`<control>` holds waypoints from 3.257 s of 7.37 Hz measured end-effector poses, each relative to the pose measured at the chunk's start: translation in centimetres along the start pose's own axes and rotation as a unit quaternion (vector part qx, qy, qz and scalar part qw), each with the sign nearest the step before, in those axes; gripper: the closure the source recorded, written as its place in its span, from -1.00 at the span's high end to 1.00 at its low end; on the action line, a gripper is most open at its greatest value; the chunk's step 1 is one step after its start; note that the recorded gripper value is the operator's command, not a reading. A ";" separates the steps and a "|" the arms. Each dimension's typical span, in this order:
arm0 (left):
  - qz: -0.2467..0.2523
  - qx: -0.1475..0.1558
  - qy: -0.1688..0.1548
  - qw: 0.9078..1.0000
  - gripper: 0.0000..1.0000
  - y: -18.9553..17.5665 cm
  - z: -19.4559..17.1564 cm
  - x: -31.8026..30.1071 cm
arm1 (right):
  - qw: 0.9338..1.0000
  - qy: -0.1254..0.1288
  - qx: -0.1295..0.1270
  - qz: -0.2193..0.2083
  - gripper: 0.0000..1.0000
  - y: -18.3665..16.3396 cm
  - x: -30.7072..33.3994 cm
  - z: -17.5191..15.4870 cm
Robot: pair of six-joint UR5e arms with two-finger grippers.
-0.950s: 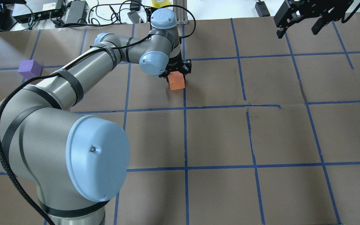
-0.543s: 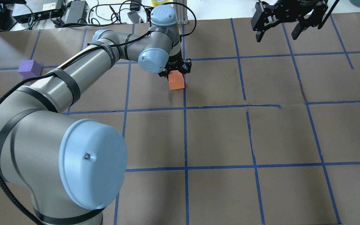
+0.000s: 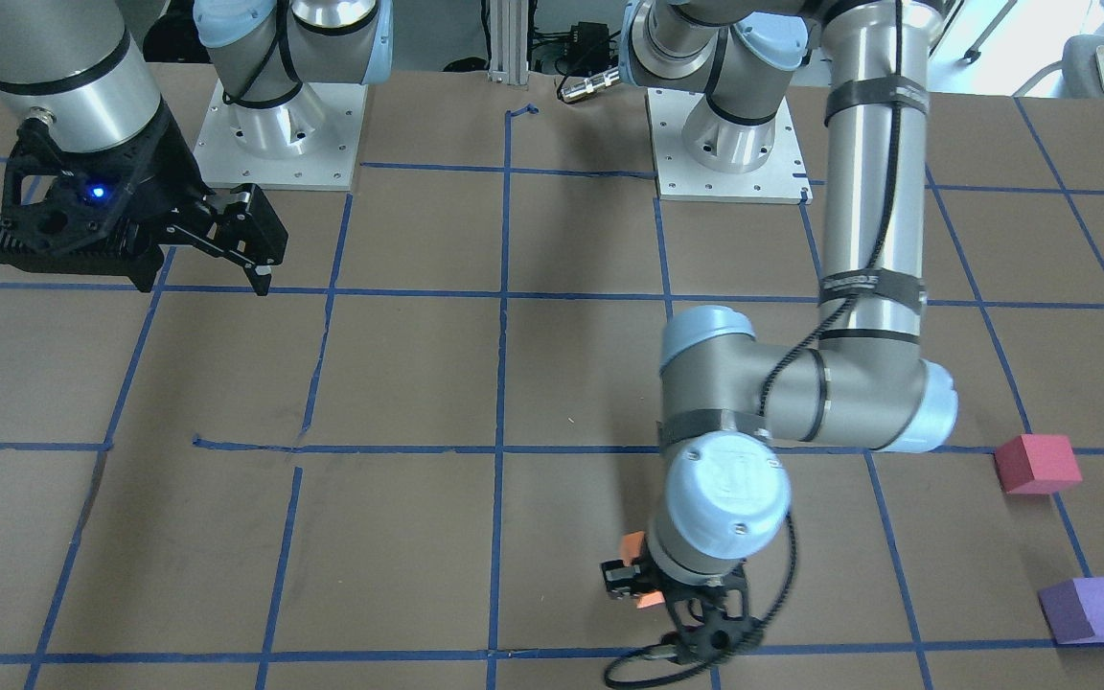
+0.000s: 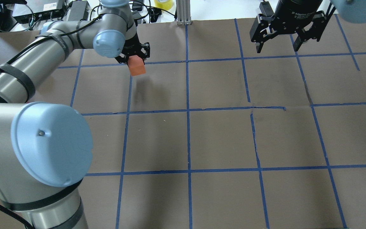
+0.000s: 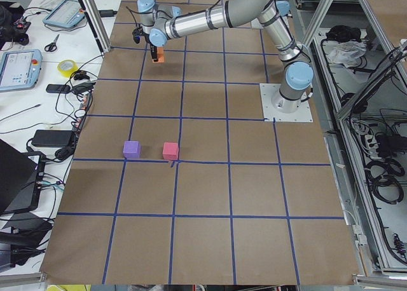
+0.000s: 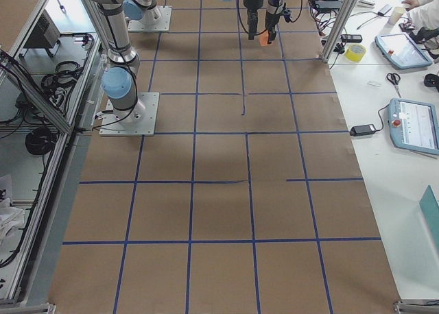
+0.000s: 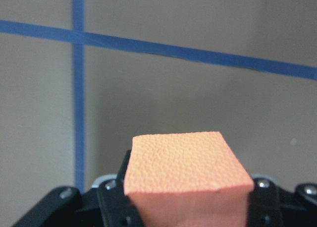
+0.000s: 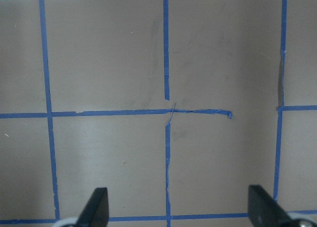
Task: Arrange blocks in a line
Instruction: 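Carry the orange cube with the left gripper between the purple and pink cubes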
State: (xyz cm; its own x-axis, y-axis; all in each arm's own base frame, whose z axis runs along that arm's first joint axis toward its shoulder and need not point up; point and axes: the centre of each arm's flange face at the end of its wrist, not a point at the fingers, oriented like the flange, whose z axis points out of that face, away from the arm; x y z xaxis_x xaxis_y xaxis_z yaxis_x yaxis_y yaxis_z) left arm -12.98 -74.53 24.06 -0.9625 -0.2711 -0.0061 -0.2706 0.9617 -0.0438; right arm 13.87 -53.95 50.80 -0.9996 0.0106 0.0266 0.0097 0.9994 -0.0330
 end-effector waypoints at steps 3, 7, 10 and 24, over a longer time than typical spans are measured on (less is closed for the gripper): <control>0.039 0.011 -0.001 0.999 -1.00 -5.2 -1.8 -16.2 | 1.000 0.005 -0.001 -0.001 1.00 0.1 0.1 0.1; 0.160 0.001 -0.019 0.987 -1.00 -7.3 -0.8 -35.1 | 1.000 0.006 -0.006 -0.001 1.00 0.1 0.1 0.5; 0.172 -0.020 -0.013 0.985 -1.00 -6.4 1.4 -41.1 | 1.000 0.004 -0.007 0.001 1.00 0.1 0.1 0.7; 0.167 -0.028 -0.003 0.986 -1.00 -6.2 6.4 -44.2 | 1.000 0.007 -0.011 -0.001 1.00 0.2 0.1 1.1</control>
State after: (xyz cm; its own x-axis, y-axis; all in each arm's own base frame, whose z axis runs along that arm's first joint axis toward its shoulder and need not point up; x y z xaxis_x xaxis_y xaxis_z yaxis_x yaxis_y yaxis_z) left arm 31.39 -68.78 18.22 -0.9980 0.0617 -0.0163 0.0614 0.9980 0.0158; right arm 13.70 -53.80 49.65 -0.9992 0.0083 0.0403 0.0079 0.9999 -0.0101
